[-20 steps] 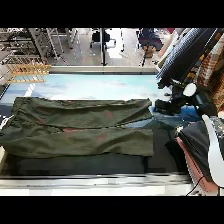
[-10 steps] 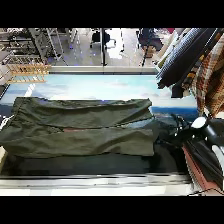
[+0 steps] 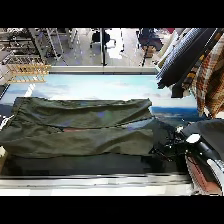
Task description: Fold the clothes and pants, and hang the long-sleeved shirts on hangers.
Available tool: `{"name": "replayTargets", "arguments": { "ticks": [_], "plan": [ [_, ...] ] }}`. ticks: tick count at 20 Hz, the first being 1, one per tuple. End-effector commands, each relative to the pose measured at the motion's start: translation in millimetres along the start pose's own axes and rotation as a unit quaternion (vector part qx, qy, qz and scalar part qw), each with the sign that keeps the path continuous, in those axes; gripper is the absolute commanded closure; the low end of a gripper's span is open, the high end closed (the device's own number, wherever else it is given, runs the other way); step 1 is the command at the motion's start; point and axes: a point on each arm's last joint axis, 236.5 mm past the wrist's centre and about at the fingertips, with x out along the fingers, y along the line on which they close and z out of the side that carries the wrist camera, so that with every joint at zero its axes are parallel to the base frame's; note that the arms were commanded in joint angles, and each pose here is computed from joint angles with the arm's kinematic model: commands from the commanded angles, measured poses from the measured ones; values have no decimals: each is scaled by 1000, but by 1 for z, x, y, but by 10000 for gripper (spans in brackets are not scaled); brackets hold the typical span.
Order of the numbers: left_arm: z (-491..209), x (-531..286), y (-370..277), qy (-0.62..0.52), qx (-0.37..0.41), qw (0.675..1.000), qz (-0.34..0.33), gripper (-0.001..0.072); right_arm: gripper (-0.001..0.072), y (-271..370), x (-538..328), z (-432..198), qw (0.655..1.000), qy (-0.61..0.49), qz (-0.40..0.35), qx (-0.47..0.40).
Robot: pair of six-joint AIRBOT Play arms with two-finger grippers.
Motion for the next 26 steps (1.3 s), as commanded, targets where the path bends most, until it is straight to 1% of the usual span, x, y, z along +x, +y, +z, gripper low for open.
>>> {"name": "replayTargets", "arguments": {
  "ticks": [1, 2, 3, 4, 5, 7, 8, 10, 11, 12, 13, 14, 17, 21, 22, 24, 26],
  "plan": [
    [14, 21, -16, -24, -21, 999, -34, 239, 286, 10, 3, 25, 998, -58, 26, 23],
    [11, 30, -22, -16, -26, 999, -45, 240, 314, 12, 5, 27, 998, -65, 21, 15],
    [7, 39, -25, -6, -27, 998, -50, 240, 316, 13, 7, 29, 997, -70, 17, 8],
    [0, 48, -28, 8, -25, 998, -51, 240, 368, 17, 10, 28, 997, -69, 16, 1],
    [-4, 54, -31, 16, -23, 998, -53, 240, 444, 19, 12, 27, 998, -68, 14, -7],
    [-5, 55, -35, 18, -19, 998, -54, 240, 651, 24, 15, 24, 998, -64, 13, -19],
    [-5, 54, -36, 17, -18, 998, -54, 240, 689, 26, 15, 22, 998, -61, 14, -27],
    [-3, 49, -35, 15, -19, 998, -54, 240, 689, 24, 9, 20, 997, -48, -2, -52],
    [-3, 46, -33, 14, -18, 998, -54, 240, 688, 19, 1, 24, 995, -52, -26, -77],
    [-3, 43, -32, 15, -18, 998, -55, 240, 627, 12, -8, 33, 992, -66, -53, -95],
    [-6, 40, -30, 21, -19, 998, -57, 240, 393, 9, -15, 43, 989, -82, -70, -103],
    [-10, 37, -30, 29, -20, 998, -60, 240, 260, 8, -19, 55, 986, -107, -77, -104],
    [-27, 28, -32, 66, -18, 995, -72, 240, 267, 10, -21, 96, 976, -180, -74, -94],
    [-46, 22, -38, 106, -11, 991, -84, 240, 268, 21, 8, 116, 980, -157, -35, -120],
    [-50, 21, -40, 114, -10, 990, -87, 240, 330, 25, 14, 122, 980, -153, -23, -127],
    [-59, 18, -42, 133, -9, 987, -92, 240, 688, 41, 12, 130, 975, -150, -4, -166],
    [-67, 13, -41, 151, -11, 984, -98, 241, 691, 68, -19, 122, 965, -142, 2, -219]
  ]
}}
